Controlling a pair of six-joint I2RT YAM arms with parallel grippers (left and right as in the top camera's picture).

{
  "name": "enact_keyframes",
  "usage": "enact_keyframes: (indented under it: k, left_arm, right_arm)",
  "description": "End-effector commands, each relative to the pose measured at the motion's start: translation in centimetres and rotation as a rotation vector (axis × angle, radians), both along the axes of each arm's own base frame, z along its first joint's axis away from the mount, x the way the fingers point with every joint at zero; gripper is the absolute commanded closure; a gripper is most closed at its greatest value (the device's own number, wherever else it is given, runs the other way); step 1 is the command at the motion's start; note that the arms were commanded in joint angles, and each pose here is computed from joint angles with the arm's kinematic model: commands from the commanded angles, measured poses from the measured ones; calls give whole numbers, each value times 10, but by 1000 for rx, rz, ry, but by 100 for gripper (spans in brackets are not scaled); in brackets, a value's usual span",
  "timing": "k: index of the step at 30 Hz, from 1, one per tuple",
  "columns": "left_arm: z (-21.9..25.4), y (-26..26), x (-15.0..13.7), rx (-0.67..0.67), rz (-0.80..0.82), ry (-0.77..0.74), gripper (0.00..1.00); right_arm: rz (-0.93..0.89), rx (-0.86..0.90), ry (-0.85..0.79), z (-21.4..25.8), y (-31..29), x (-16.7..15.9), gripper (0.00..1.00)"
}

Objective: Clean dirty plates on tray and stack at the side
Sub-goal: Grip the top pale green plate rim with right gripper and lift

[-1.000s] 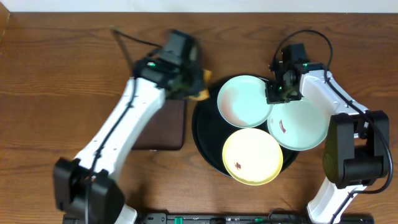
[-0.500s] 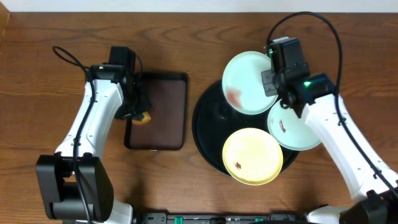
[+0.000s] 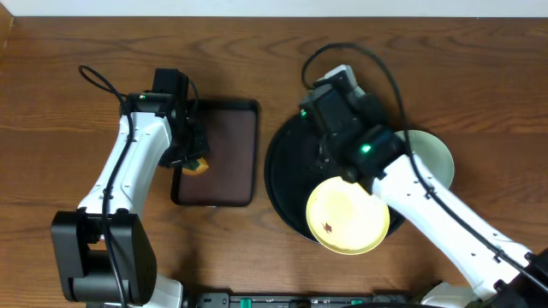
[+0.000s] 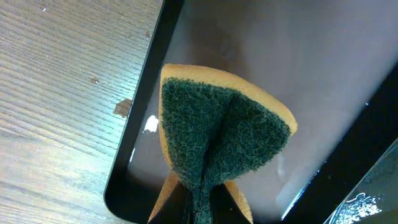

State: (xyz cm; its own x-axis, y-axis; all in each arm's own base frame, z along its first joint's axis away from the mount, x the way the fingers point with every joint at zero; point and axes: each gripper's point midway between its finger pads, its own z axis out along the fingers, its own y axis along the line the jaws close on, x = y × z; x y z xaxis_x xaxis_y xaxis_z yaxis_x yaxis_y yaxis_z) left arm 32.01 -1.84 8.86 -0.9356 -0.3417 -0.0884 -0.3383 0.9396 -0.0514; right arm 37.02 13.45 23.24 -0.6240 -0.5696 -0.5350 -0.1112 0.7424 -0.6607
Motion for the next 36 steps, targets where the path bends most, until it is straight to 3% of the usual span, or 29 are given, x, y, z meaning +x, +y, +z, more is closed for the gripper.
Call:
enact_keyframes:
  k: [1, 13, 36]
  left_arm:
    - [-1, 2, -1, 11, -16, 3, 92]
    - [-1, 2, -1, 11, -16, 4, 92]
    - [-1, 2, -1, 11, -16, 4, 92]
  right_arm:
    - [-33, -137, -105, 30, -2, -14, 99]
    - [-6, -281, -222, 56, 23, -42, 99]
    - [-21, -298, -243, 61, 22, -43, 99]
